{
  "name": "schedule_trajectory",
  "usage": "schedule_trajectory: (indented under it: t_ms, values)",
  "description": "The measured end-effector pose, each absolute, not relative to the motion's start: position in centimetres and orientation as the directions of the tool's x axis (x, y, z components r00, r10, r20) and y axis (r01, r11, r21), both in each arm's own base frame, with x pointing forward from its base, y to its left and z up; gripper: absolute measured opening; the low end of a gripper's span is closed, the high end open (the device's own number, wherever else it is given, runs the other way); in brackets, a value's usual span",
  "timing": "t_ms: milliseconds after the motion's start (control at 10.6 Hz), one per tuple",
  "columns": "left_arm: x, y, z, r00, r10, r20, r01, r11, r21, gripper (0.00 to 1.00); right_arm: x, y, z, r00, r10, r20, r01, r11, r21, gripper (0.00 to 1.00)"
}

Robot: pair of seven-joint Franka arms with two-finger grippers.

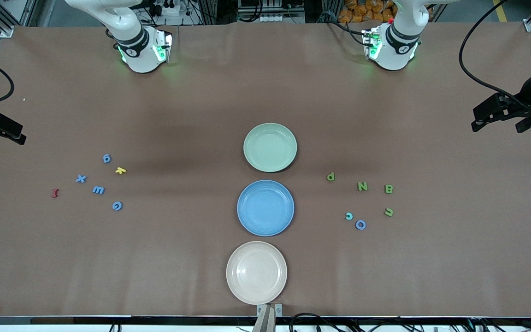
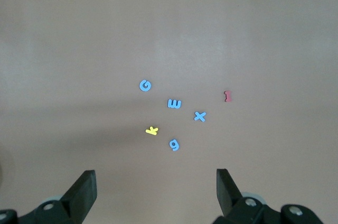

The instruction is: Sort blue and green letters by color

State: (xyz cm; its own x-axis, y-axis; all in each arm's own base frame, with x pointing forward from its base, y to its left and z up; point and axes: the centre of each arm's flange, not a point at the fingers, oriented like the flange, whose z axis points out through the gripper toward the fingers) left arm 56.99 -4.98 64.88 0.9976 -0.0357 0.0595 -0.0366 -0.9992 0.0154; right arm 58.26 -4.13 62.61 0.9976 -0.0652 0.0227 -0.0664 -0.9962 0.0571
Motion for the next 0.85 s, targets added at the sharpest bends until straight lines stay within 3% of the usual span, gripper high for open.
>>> schedule_trajectory:
  t_ms: [474,853]
  values:
    - [56.5,-4.2,66.3,0.996,-0.021,0.087,-0.022,-1.0,0.015,1.0,58.3,-4.0,62.6,0.998,-0.064,0.023,-0.065,-0.996,0.056,1.0]
    - [53.8,-4.6,70.3,0.989,-0.028,0.147,-0.03,-1.0,0.011,1.0,58.3,-4.0,62.6,0.998,-0.064,0.022,-0.065,-0.996,0.056,1.0]
